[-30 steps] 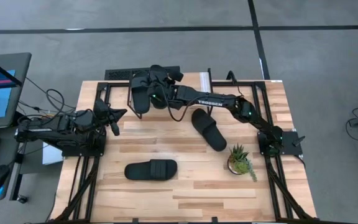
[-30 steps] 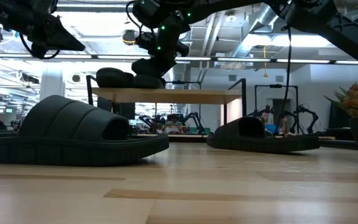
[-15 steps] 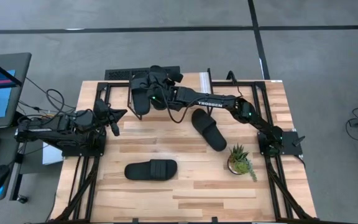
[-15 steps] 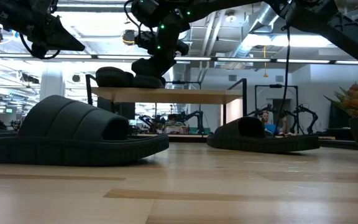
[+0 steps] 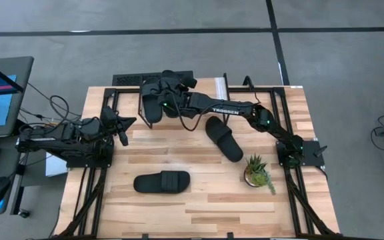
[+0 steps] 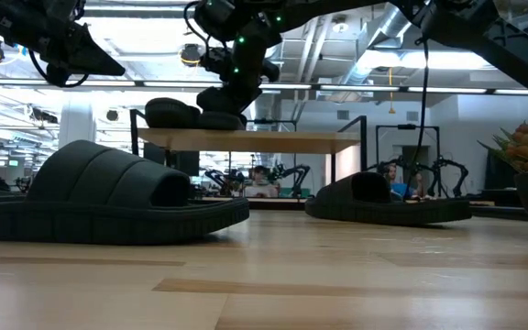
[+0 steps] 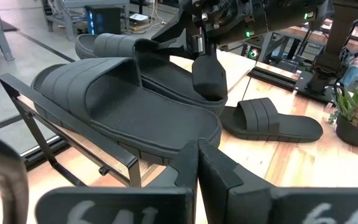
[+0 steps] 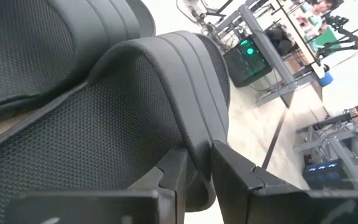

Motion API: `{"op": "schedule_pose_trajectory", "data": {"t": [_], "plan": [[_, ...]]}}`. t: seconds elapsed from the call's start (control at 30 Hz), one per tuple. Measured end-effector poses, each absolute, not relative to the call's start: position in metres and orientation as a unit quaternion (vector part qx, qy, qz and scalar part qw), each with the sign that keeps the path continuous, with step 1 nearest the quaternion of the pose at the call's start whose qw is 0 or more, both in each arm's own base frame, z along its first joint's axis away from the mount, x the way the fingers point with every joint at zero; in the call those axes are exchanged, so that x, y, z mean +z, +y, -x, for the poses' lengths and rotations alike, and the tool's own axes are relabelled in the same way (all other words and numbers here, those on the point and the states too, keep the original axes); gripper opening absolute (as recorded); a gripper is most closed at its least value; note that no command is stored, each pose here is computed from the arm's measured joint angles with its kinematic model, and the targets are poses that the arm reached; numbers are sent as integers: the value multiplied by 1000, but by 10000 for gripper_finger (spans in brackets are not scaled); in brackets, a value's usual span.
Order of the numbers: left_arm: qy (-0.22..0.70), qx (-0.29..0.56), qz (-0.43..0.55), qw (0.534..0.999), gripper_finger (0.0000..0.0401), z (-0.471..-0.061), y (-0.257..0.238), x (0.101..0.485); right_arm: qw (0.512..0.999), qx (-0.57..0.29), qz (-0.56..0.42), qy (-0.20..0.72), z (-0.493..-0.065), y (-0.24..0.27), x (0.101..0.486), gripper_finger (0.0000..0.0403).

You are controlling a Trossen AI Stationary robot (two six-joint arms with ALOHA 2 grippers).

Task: Pick and place slides into the shelf
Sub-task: Put the black slipper on the shelf

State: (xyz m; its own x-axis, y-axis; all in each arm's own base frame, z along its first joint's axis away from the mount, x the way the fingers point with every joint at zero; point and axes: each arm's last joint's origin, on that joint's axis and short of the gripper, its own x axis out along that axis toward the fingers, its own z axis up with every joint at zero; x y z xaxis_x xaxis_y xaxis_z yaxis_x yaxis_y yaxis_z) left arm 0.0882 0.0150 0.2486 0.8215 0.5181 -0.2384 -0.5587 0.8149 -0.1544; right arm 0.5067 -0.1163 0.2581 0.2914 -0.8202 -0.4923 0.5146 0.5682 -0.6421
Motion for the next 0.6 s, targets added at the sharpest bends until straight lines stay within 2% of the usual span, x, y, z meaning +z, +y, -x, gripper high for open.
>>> {"op": "schedule_pose_trajectory", "data": {"t": [0.2, 0.3, 0.4, 0.6], "plan": [[93, 284, 108, 948, 0, -88, 15, 249, 784, -424, 170, 419, -505, -116, 257, 63], [93, 284, 108, 948, 0, -88, 15, 249, 785, -425, 169, 419, -505, -116, 257, 76], [93, 284, 108, 948, 0, -88, 15, 249, 785, -425, 169, 419, -505, -116, 256, 109], [93, 284, 108, 948, 0, -88, 15, 249, 784, -423, 168, 422, -505, -117, 256, 200]]}}
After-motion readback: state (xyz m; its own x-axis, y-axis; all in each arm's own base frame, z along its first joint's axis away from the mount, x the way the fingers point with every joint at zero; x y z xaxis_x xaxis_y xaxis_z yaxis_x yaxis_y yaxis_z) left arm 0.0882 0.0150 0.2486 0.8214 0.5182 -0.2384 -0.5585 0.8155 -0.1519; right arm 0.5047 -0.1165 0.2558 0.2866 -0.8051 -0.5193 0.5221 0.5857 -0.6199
